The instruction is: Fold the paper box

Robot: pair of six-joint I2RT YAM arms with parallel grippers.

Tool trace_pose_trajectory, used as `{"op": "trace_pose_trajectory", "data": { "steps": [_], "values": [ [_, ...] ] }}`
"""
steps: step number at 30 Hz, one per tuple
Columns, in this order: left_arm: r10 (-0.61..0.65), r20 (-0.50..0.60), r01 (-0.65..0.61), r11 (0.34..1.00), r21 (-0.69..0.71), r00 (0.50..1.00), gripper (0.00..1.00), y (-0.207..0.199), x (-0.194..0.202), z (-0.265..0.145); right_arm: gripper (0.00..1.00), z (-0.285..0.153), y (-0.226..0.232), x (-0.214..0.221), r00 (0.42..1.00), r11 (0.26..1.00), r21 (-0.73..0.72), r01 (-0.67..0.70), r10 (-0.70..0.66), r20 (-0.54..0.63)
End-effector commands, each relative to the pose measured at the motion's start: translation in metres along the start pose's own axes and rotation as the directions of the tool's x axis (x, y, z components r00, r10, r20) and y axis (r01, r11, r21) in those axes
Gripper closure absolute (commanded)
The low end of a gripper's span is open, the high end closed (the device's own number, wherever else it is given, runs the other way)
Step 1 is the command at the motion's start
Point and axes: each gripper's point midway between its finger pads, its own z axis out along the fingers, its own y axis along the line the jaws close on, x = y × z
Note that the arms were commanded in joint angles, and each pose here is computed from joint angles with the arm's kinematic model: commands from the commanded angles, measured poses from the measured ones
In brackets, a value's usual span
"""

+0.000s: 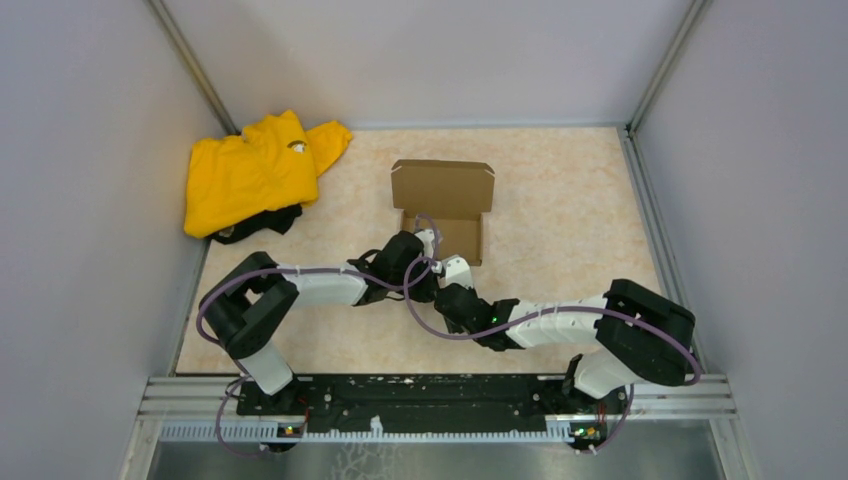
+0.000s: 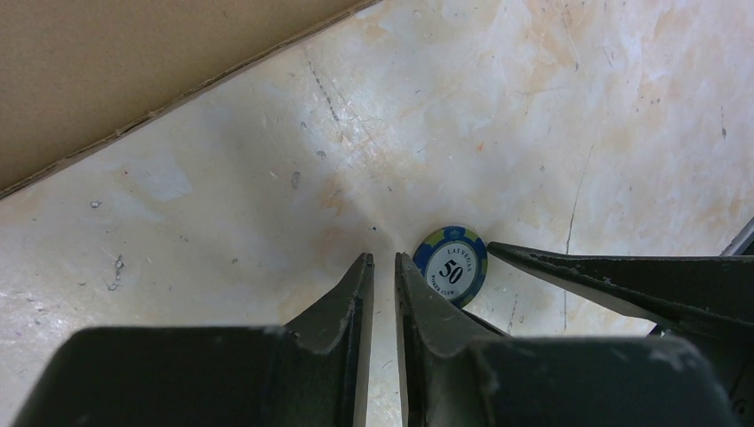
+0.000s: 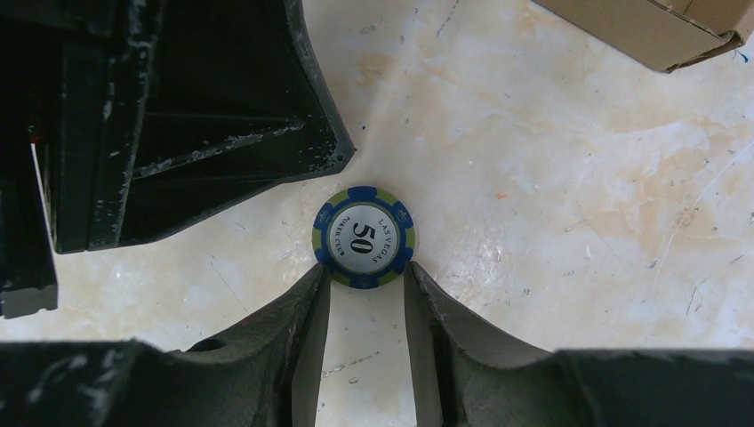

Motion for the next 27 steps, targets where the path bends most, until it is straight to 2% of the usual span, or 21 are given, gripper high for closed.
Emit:
{"op": "trace_pose_trajectory", "data": {
  "steps": [1,27],
  "values": [
    [0.011,-0.165,-0.018,0.999,-0.044,0.986,0.79,0.013,0.049,0.002,0.63,0.002,-0.003,0.022,0.993,0.996,-0.002,0.089,-0.089,-0.074],
    [0.006,-0.172,-0.003,1.000,0.013,0.985,0.76,0.003,0.052,0.003,0.63,0.007,0.002,0.010,0.991,0.992,-0.012,0.123,-0.124,-0.051]
  ]
}}
